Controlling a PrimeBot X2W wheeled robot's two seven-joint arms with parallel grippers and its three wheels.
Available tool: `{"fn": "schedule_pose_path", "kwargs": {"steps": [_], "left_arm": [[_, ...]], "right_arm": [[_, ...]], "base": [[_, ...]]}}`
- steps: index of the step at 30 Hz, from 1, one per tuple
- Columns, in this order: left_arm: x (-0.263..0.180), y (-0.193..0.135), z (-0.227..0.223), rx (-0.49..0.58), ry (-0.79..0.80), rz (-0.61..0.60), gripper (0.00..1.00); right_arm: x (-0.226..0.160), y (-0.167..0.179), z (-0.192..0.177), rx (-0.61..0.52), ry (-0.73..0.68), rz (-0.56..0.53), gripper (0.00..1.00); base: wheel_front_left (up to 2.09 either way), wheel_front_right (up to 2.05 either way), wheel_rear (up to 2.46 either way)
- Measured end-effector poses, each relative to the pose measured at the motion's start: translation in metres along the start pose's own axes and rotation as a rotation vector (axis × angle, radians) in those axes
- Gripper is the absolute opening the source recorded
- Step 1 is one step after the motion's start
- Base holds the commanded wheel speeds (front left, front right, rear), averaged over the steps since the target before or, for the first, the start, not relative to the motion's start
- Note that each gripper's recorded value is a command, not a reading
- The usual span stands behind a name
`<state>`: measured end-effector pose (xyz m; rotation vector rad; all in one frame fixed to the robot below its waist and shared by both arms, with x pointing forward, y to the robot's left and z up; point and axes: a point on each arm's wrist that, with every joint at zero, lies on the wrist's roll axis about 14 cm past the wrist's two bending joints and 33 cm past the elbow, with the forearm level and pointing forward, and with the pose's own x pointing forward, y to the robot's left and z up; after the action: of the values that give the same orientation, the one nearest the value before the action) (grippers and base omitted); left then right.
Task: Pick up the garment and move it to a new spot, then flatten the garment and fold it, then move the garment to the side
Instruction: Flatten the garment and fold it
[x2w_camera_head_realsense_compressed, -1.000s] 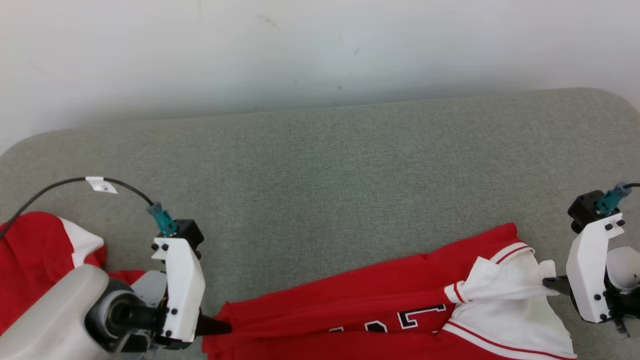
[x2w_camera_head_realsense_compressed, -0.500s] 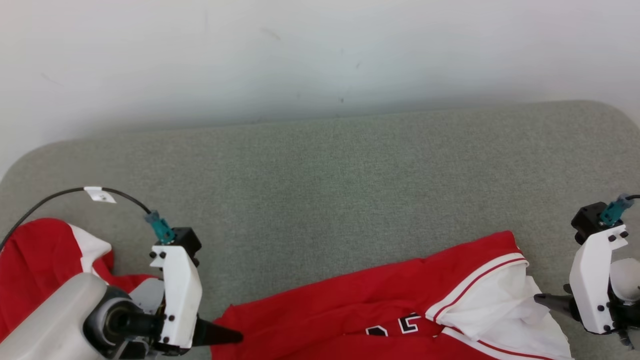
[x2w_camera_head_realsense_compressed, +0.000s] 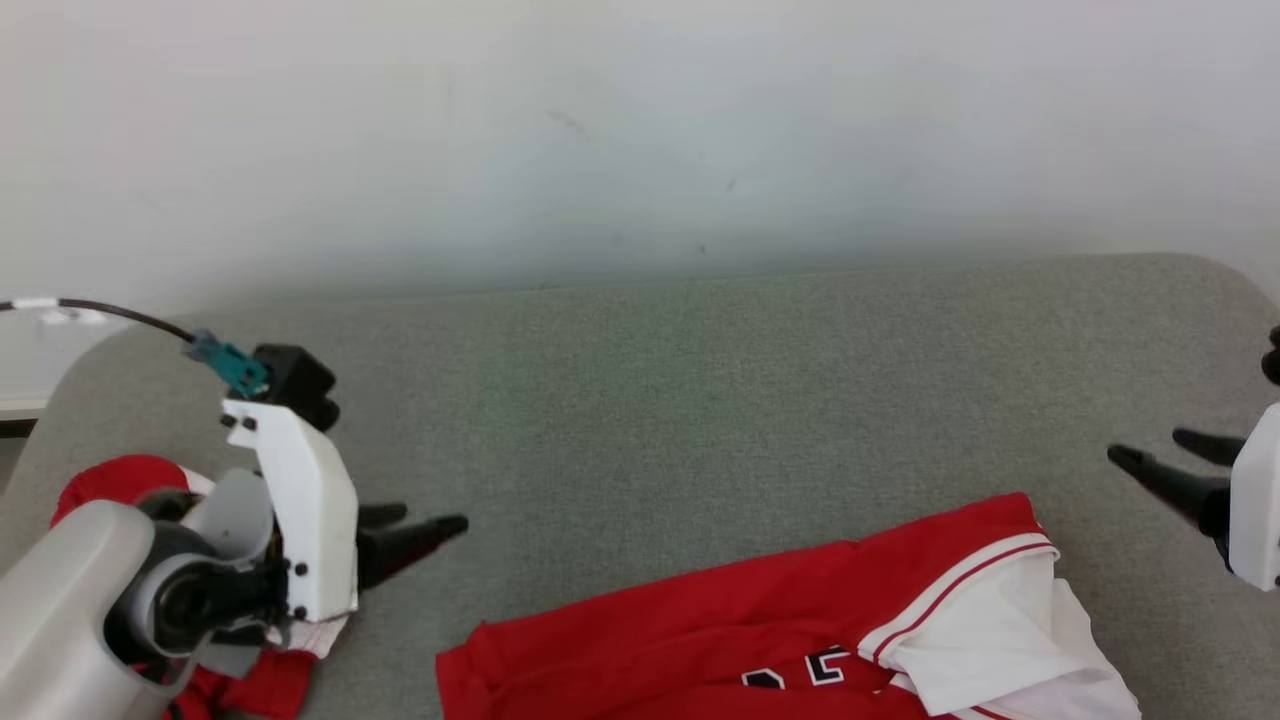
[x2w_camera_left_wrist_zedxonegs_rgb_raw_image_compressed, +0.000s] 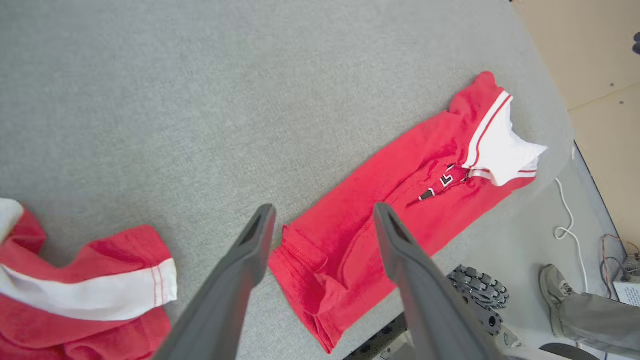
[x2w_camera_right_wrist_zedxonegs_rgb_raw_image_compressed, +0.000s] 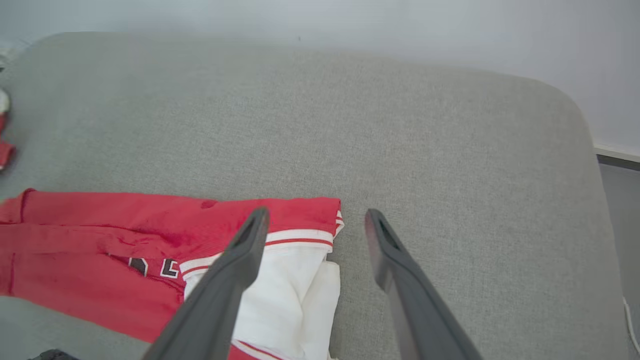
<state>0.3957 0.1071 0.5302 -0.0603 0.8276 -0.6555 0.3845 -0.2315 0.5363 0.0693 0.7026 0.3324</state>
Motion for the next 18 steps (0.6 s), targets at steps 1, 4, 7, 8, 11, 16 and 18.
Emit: {"fn": "schedule_pose_path", "kwargs": {"steps": [1, 4, 7, 8, 11, 16, 18], "left_arm": [[-0.003, 0.002, 0.008, 0.018, -0.046, 0.017, 1.00], [-0.013, 0.002, 0.032, 0.060, -0.197, 0.054, 1.00], [-0.024, 0.006, 0.052, 0.077, -0.360, 0.102, 1.00], [-0.028, 0.009, 0.060, 0.070, -0.420, 0.122, 1.00], [-0.043, 0.016, 0.076, 0.086, -0.587, 0.203, 1.00], [-0.057, 0.022, 0.076, 0.079, -0.778, 0.300, 1.00], [-0.059, 0.023, 0.069, 0.107, -0.823, 0.338, 1.00]], "right_arm": [[-0.003, 0.003, 0.008, -0.010, -0.046, 0.002, 1.00], [-0.014, 0.010, 0.037, -0.070, -0.203, -0.012, 1.00], [-0.024, 0.021, 0.062, -0.099, -0.377, -0.010, 1.00], [-0.027, 0.023, 0.069, -0.099, -0.432, -0.013, 1.00], [-0.038, 0.023, 0.082, -0.100, -0.574, -0.036, 1.00], [-0.053, 0.020, 0.087, -0.052, -0.765, -0.079, 1.00], [-0.058, 0.015, 0.083, -0.060, -0.806, -0.121, 1.00]], "base": [[0.00, 0.00, 0.00], [0.00, 0.00, 0.00], [0.00, 0.00, 0.00], [0.00, 0.00, 0.00], [0.00, 0.00, 0.00], [0.00, 0.00, 0.00], [0.00, 0.00, 0.00]]}}
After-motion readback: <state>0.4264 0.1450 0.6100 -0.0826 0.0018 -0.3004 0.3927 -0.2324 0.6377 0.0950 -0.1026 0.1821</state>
